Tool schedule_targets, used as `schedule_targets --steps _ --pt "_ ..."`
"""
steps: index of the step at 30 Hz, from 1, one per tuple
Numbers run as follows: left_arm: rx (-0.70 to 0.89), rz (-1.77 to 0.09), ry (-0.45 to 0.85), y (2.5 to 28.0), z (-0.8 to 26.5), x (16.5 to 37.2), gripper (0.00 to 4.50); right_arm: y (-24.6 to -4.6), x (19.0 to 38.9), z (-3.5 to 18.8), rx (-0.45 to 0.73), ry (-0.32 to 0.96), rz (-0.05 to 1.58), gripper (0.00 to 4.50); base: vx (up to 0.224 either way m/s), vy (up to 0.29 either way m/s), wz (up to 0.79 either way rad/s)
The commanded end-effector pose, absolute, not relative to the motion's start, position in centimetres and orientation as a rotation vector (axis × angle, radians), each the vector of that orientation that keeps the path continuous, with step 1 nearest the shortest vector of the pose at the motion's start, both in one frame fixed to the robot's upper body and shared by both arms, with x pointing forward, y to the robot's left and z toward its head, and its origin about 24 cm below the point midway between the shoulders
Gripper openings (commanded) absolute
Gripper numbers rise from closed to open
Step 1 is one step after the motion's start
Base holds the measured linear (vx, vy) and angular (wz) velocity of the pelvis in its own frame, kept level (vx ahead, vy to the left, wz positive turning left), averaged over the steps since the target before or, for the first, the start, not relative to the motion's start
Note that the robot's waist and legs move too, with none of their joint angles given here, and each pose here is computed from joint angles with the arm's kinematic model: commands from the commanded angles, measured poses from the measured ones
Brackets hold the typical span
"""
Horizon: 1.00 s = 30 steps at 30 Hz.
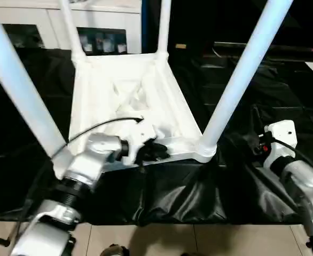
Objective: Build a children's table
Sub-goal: Rotate leg to tighten
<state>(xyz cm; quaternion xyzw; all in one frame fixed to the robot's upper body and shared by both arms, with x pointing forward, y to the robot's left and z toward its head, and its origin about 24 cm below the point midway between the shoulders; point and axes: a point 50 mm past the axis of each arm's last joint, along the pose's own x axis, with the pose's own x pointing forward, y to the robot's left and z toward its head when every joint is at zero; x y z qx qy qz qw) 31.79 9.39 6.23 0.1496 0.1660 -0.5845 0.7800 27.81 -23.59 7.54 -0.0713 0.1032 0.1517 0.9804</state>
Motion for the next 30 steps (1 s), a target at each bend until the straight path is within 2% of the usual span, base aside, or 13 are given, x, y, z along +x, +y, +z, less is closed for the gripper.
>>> schedule_targets --steps 1,9,18,20,22,24,28,30 --pt "0.346 -1.267 0.351 9.0 6.4 31.7 1.32 -23.6 27.6 7.8 -0.137 0.219 0.317 3.66 0.0 0.0 0.0" --pt "0.389 -1.19 0.349 7.6 6.0 32.8 1.32 -23.5 27.3 8.1 -0.152 0.265 0.349 3.66 0.0 0.0 0.0" --pt "0.413 -1.186 0.376 7.6 5.7 33.2 1.32 -23.0 27.3 8.2 -0.152 0.28 0.366 3.66 0.0 0.0 0.0" --pt "0.418 -1.189 0.382 7.6 5.6 33.3 0.97 -23.0 27.3 8.2 -0.152 0.281 0.367 3.66 0.0 0.0 0.0" --pt "0.462 -1.214 0.408 7.8 5.4 33.4 0.97 -22.9 27.2 8.1 -0.153 0.287 0.37 3.66 0.0 0.0 0.0" --pt "0.472 -1.225 0.419 7.9 5.4 33.5 0.57 -22.8 27.1 8.1 -0.153 0.291 0.37 3.66 0.0 0.0 0.0" --pt "0.481 -1.254 0.44 7.8 5.3 33.4 0.5 -22.7 27.1 7.9 -0.153 0.299 0.373 3.66 0.0 0.0 0.0" --pt "0.484 -1.261 0.444 7.8 5.2 33.4 0.08 -22.6 27.1 7.9 -0.153 0.3 0.374 3.66 0.0 0.0 0.0"
